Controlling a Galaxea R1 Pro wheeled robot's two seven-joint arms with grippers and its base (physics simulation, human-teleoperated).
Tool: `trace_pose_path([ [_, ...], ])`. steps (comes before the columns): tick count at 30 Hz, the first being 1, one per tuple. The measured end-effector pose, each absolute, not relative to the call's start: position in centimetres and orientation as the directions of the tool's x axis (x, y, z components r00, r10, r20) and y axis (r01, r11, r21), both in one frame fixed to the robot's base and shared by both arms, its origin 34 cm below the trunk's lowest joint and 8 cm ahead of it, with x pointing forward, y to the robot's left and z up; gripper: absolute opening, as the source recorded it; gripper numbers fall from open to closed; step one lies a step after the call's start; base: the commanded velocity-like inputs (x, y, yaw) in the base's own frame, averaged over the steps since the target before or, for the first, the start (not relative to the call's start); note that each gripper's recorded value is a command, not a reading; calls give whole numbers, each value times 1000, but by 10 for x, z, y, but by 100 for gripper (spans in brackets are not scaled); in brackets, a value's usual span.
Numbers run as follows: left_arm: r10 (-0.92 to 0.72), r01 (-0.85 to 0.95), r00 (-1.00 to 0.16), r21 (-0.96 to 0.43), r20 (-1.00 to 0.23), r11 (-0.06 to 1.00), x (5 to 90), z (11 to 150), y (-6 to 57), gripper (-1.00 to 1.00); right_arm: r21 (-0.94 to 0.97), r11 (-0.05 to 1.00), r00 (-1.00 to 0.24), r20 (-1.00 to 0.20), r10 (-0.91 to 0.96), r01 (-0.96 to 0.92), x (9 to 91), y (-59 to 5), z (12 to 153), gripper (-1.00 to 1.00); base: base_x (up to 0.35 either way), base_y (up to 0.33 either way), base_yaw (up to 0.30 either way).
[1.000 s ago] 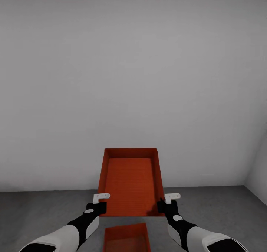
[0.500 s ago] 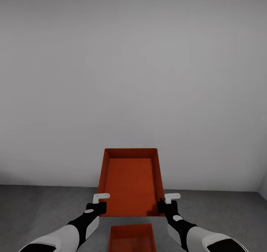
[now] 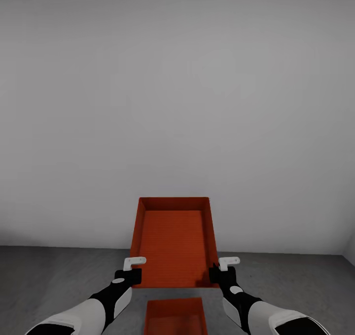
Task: Move the two storage containers from the living room to the garage. In the garage, place one container on the floor and stack the other container on top of it (either order is fine).
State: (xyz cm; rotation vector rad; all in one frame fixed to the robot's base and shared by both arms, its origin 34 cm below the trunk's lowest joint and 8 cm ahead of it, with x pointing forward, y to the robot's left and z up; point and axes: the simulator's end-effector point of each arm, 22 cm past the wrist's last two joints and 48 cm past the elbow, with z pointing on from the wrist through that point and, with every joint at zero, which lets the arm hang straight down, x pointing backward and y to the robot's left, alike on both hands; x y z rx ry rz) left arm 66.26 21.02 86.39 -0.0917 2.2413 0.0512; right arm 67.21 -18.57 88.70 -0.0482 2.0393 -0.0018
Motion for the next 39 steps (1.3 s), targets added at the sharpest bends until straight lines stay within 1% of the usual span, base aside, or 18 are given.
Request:
trace_pose_path([
  [6, -48, -84, -620, 5, -783, 996, 663, 864, 210, -100, -22, 999, -451, -892, -35, -34, 672, -186, 887, -100, 186, 158, 0],
  [11, -48, -84, -620, 5, -783, 996, 663, 864, 210, -100, -22, 999, -451, -892, -35, -34, 672, -186, 887, -100, 86, 64, -2],
  [14, -48, -84, -620, 5, -783, 996, 663, 864, 210, -100, -23, 999, -451, -892, -35, -33, 672, -186, 887, -100, 19, 14, -80],
  [23, -49, -84, -620, 5, -783, 996, 663, 864, 210, -100, -23, 999, -451, -892, -35, -33, 672, -186, 887, -100, 3, 2, -186],
  [33, -48, -84, -621, 5, -783, 996, 663, 864, 210, -100, -22, 999, -451, -892, -35, -33, 672, -186, 887, -100, 0, -3, -17],
  [39, -48, -84, -621, 5, -783, 996, 663, 864, 210, -100, -22, 999, -451, -892, -35, -34, 672, -186, 887, -100, 0, -99, 0],
])
